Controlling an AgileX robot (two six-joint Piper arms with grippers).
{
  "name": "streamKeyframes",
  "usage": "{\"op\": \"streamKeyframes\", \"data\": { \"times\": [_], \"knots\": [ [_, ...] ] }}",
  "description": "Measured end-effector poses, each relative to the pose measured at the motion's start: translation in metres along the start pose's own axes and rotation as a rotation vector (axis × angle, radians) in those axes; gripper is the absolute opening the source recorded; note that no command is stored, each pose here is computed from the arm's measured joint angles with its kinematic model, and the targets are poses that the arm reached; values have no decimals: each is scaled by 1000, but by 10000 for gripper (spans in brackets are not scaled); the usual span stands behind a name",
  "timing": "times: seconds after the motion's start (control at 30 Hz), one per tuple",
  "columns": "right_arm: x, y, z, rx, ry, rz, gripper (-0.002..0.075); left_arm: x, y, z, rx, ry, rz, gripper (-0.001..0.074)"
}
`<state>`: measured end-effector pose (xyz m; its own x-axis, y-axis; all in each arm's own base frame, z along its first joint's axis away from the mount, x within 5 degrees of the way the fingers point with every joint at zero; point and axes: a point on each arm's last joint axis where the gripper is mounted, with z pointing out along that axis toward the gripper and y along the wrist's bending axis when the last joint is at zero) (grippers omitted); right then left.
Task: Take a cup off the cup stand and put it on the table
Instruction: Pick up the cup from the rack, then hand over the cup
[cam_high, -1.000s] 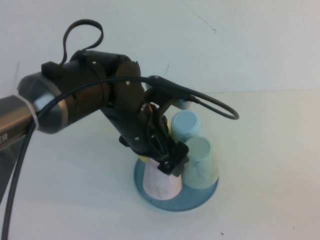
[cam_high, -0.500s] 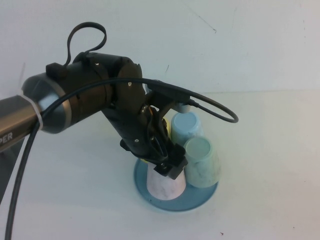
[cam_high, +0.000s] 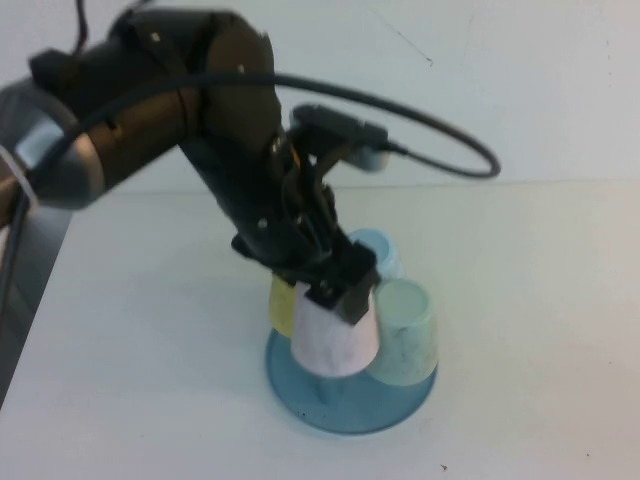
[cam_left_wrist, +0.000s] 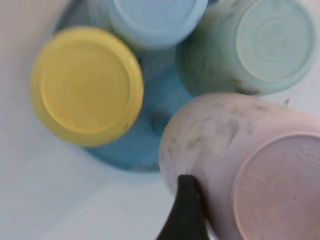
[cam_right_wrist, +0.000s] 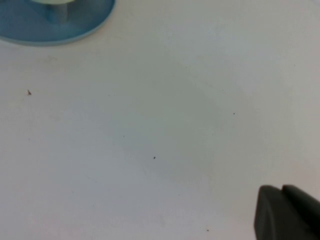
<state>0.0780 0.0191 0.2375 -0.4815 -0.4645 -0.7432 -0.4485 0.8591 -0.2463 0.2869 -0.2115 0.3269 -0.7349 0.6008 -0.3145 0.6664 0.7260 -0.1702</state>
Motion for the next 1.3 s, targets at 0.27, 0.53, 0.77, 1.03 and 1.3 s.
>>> {"op": "streamKeyframes", "data": {
  "times": [0.27, 0.53, 0.77, 1.03, 1.3],
  "knots": [
    [-10, -2, -1, 16, -107, 64, -3, -17, -21, -68, 71, -217, 12, 535],
    [-60, 3, -30, -144, -457, 219, -3, -28, -56, -118, 380, -409, 10, 535],
    [-85, 18, -54, -326, -758, 86, 11, -39, -76, -139, 660, -574, -29, 535],
    [-93, 11, -61, -330, -861, 237, 335, -42, -83, -148, 794, -619, -61, 535],
    [-97, 2, -63, -253, -885, 315, 479, -45, -87, -143, 886, -573, -72, 535]
  ]
}}
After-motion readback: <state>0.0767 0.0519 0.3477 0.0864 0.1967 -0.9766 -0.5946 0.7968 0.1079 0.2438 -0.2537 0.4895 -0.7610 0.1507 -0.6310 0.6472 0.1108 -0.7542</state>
